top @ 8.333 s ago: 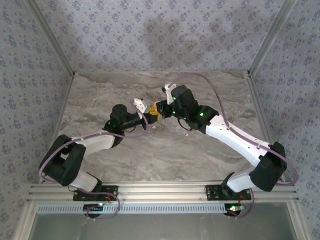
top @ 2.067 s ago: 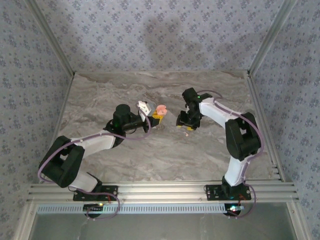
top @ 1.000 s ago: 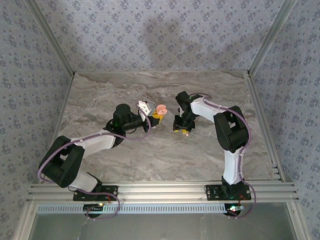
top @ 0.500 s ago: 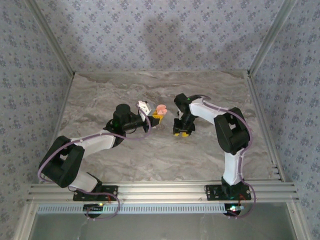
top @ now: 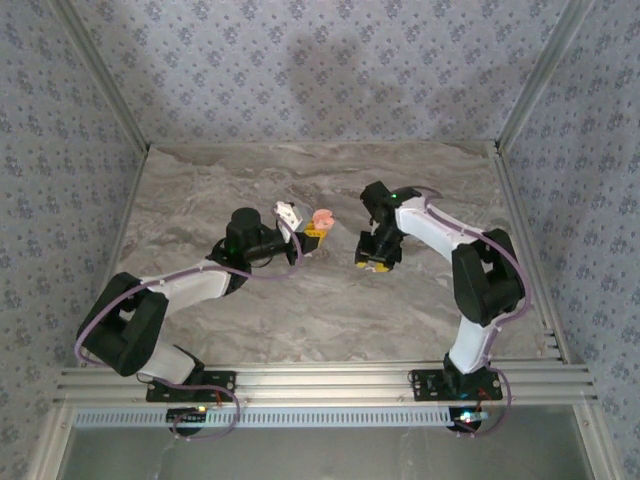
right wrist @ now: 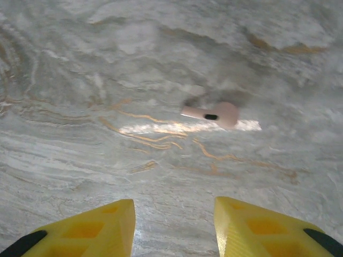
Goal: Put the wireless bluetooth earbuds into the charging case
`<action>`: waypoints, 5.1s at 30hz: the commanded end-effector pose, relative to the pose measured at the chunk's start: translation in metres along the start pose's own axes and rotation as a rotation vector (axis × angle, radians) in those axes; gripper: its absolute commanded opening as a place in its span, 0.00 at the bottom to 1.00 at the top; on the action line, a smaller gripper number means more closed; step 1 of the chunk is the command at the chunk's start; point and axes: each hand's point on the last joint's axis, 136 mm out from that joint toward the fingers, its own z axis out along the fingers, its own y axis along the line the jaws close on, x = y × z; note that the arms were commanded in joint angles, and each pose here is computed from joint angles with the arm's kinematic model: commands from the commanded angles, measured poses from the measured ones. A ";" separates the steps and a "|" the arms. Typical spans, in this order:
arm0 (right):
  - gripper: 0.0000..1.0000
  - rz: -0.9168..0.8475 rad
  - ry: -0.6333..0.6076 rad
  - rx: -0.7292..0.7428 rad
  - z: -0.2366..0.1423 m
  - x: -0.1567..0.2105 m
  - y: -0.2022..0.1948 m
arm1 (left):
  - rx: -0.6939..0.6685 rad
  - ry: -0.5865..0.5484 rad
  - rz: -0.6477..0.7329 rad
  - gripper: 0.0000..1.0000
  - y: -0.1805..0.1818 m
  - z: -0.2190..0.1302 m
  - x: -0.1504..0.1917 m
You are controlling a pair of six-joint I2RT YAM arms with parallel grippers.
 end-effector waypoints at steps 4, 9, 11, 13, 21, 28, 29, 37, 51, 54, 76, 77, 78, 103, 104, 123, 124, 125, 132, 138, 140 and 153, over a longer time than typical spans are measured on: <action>0.48 0.093 0.034 -0.001 0.016 0.008 -0.010 | 0.014 -0.051 0.051 0.05 -0.005 -0.003 -0.024; 0.51 0.103 0.044 -0.019 0.028 0.004 -0.007 | 0.011 -0.050 0.052 0.05 -0.005 -0.004 -0.024; 0.51 0.102 0.045 -0.017 0.032 0.001 -0.007 | 0.011 -0.049 0.051 0.05 -0.005 -0.004 -0.024; 0.51 0.103 0.043 -0.017 0.036 -0.003 -0.006 | 0.010 -0.048 0.052 0.05 -0.005 -0.004 -0.024; 0.51 0.107 0.038 -0.016 0.048 -0.014 -0.004 | 0.008 -0.034 0.060 0.05 -0.005 -0.004 -0.022; 0.49 0.102 -0.009 0.031 0.047 -0.027 -0.010 | 0.008 -0.030 0.060 0.05 -0.004 -0.004 -0.021; 0.49 0.102 -0.016 0.031 0.047 -0.029 -0.010 | 0.007 -0.030 0.060 0.05 -0.004 -0.004 -0.021; 0.47 0.083 -0.045 0.023 0.044 -0.041 -0.006 | 0.007 -0.028 0.059 0.05 -0.004 -0.003 -0.020; 0.48 0.008 0.005 0.116 0.017 -0.029 -0.017 | 0.010 -0.030 0.056 0.04 -0.004 -0.004 -0.020; 0.47 0.004 0.008 0.097 0.020 -0.032 -0.013 | 0.009 -0.032 0.058 0.04 -0.004 -0.004 -0.021; 0.38 -0.012 0.057 0.109 0.046 -0.042 -0.015 | 0.006 -0.023 0.065 0.05 -0.003 -0.004 -0.020; 0.38 -0.011 0.057 0.108 0.046 -0.043 -0.015 | 0.008 -0.024 0.066 0.04 -0.004 -0.003 -0.020; 0.37 -0.011 0.057 0.107 0.046 -0.043 -0.015 | 0.008 -0.024 0.066 0.04 -0.003 -0.003 -0.020; 0.26 0.000 -0.096 -0.023 0.021 -0.044 -0.006 | 0.016 0.018 0.042 0.05 -0.004 0.005 -0.003; 0.26 -0.001 -0.096 -0.022 0.020 -0.044 -0.006 | 0.018 0.020 0.040 0.05 -0.005 0.005 -0.002; 0.36 -0.055 -0.009 0.119 0.039 -0.045 -0.016 | 0.021 0.026 0.046 0.05 -0.008 0.006 -0.002; 0.36 -0.056 -0.006 0.119 0.040 -0.045 -0.016 | 0.023 0.026 0.047 0.05 -0.008 0.007 -0.002; 0.36 -0.055 -0.004 0.119 0.041 -0.045 -0.016 | 0.023 0.025 0.046 0.05 -0.008 0.006 -0.003; 0.35 -0.054 0.018 0.119 0.049 -0.043 -0.016 | 0.022 0.029 0.044 0.05 -0.008 0.007 -0.001; 0.29 -0.050 0.022 0.110 0.053 -0.043 -0.015 | 0.023 0.031 0.045 0.04 -0.008 0.007 -0.001; 0.27 -0.048 0.023 0.106 0.052 -0.043 -0.014 | 0.023 0.033 0.043 0.05 -0.008 0.007 -0.001; 0.22 -0.020 -0.088 0.045 0.030 -0.045 -0.008 | 0.020 0.047 0.031 0.05 -0.006 0.010 0.005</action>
